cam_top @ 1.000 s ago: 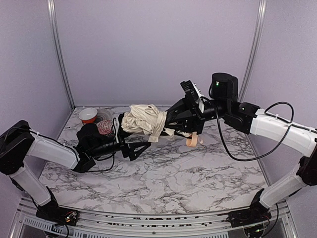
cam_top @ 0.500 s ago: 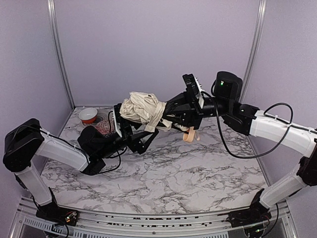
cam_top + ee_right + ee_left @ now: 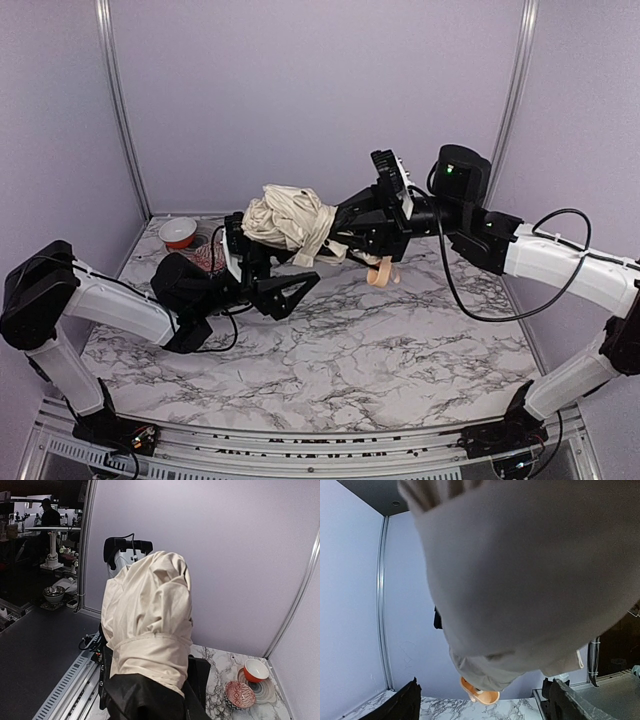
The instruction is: Put away the umbrella
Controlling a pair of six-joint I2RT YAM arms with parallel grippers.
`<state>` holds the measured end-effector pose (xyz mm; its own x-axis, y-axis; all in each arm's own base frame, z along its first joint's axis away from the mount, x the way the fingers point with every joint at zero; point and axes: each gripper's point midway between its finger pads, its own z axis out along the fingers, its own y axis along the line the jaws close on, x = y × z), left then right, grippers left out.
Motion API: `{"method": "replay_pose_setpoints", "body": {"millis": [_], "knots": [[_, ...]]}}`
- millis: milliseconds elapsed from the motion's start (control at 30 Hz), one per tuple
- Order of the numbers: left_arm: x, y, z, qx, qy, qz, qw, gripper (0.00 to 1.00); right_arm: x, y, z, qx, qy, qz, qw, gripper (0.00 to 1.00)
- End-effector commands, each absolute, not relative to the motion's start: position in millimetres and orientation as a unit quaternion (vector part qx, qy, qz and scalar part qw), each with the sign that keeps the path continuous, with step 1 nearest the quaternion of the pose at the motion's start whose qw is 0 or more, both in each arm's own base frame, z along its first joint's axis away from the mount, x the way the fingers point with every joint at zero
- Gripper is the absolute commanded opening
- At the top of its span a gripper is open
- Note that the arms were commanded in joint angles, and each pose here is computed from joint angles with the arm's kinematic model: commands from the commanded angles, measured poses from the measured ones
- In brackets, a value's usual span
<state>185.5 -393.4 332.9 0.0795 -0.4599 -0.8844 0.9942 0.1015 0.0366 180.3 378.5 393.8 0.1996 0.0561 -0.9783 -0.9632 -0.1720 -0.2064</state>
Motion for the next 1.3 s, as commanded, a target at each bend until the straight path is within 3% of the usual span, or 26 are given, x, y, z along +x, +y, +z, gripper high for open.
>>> {"method": "replay_pose_setpoints", "body": {"millis": [0,133,200,267,367,600,733,800,833,900,1000,1267], "knots": [[164,-382,381,0.357,0.296,-0.582,0.668,0.85,182,373,416,-0.57,0.378,0.486,0.544,0.0],[172,-381,386,0.337,0.306,-0.578,0.677,0.98,184,374,414,-0.568,0.383,0.483,0.545,0.0],[178,-381,387,0.326,0.315,-0.57,0.686,0.98,185,374,413,-0.567,0.385,0.482,0.546,0.0],[184,-385,383,0.33,0.329,-0.554,0.69,0.82,185,374,413,-0.567,0.385,0.482,0.545,0.0],[186,-387,377,0.337,0.343,-0.542,0.689,0.49,182,372,414,-0.569,0.382,0.483,0.544,0.0],[177,-387,378,0.352,0.324,-0.556,0.68,0.09,183,373,406,-0.572,0.389,0.485,0.535,0.0],[182,-388,375,0.35,0.344,-0.549,0.677,0.0,181,373,400,-0.577,0.398,0.485,0.524,0.0],[187,-386,371,0.344,0.363,-0.542,0.675,0.0,186,372,391,-0.579,0.419,0.471,0.518,0.15],[191,-384,369,0.341,0.376,-0.536,0.675,0.0,190,369,386,-0.579,0.429,0.462,0.517,0.3],[202,-381,365,0.33,0.409,-0.523,0.671,0.0,199,357,375,-0.576,0.45,0.449,0.514,0.51],[221,-374,359,0.314,0.462,-0.498,0.663,0.0,214,330,354,-0.56,0.486,0.438,0.508,0.74],[256,-381,306,0.364,0.601,-0.411,0.581,0.0,234,290,316,-0.526,0.547,0.405,0.51,0.79]]}}
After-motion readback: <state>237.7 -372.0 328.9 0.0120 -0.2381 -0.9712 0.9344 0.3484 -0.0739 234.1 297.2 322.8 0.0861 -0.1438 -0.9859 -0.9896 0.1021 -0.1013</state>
